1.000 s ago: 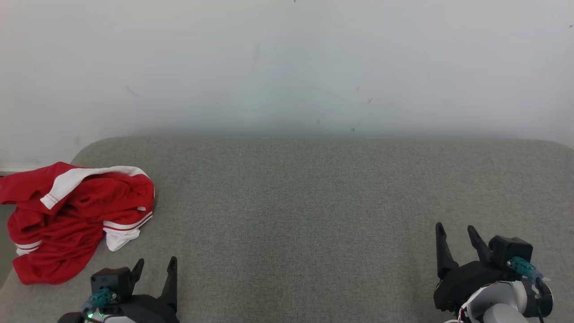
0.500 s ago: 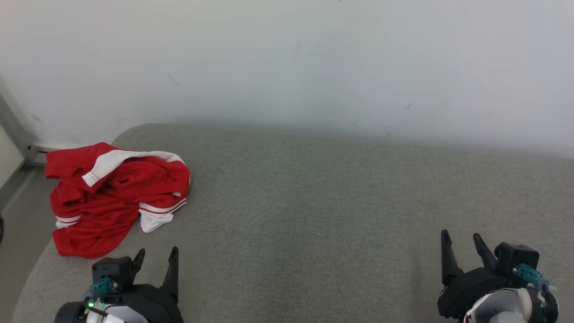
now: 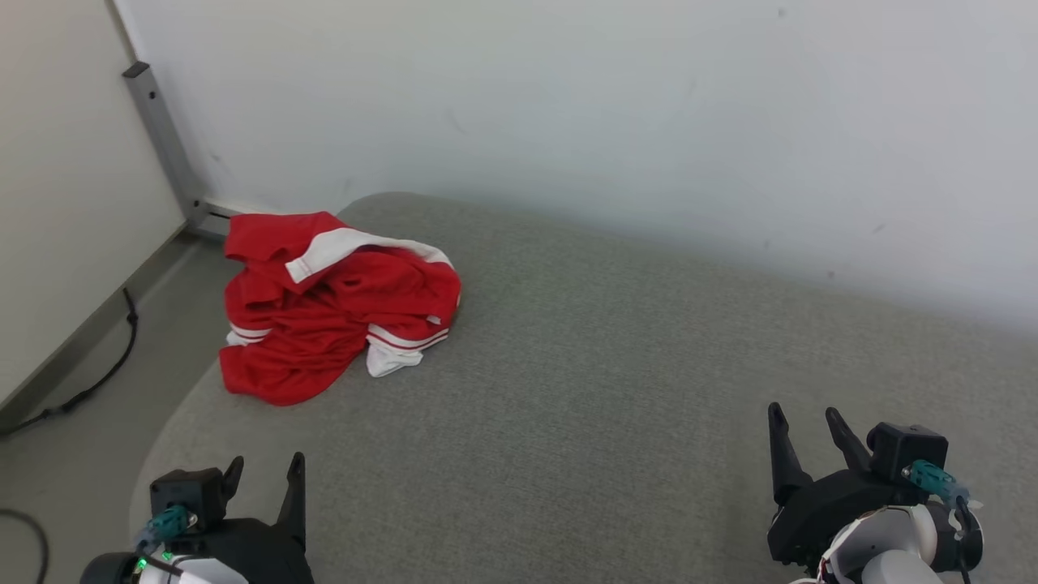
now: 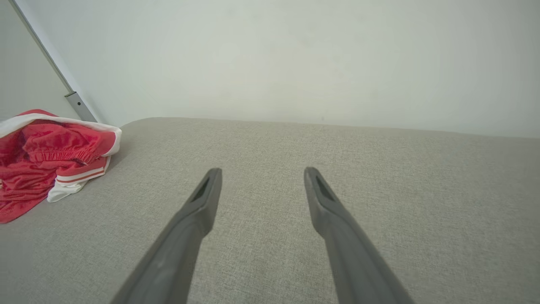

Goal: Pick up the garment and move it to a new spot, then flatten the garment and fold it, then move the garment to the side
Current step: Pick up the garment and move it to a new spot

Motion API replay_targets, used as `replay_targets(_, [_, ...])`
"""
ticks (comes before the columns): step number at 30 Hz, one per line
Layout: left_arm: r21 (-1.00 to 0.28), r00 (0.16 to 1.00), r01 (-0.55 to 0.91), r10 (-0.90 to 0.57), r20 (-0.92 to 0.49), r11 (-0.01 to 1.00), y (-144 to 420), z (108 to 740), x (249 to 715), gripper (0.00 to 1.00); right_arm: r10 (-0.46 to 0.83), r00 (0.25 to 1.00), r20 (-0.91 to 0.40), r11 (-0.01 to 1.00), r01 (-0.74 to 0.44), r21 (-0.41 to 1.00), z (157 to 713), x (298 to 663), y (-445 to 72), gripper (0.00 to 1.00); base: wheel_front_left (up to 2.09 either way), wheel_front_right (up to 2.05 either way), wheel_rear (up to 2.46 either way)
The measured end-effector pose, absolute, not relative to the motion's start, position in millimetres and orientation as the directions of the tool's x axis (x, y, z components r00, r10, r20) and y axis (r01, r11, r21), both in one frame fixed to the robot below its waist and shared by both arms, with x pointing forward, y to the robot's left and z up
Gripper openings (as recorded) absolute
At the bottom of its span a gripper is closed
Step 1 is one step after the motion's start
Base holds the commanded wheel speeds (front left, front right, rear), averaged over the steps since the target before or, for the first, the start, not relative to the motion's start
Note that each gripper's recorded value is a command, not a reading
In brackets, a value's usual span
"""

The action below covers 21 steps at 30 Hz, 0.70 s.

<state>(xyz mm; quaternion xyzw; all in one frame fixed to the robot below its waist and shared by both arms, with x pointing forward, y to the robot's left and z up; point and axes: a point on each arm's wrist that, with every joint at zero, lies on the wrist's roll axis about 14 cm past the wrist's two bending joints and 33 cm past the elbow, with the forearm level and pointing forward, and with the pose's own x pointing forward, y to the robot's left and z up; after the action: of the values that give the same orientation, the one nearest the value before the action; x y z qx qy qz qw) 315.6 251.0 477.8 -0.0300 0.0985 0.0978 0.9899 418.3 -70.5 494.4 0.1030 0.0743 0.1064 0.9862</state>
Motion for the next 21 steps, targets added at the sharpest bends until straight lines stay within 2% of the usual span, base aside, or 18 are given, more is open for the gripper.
replay_targets(10, [-0.036, 0.930, -0.315, 0.301, -0.210, 0.948, 288, 476, 282, 1.00, 0.364, 0.920, -0.143, 0.920, -0.332, 0.210, 492, 419, -12, 1.00, 0.00, 0.00, 0.00])
replay_targets(21, [-0.065, 0.925, -0.319, 0.296, -0.237, 0.946, 279, 470, 278, 1.00, 0.395, 0.903, -0.168, 0.910, -0.360, 0.205, 487, 417, -1, 1.00, 0.00, 0.00, 0.00])
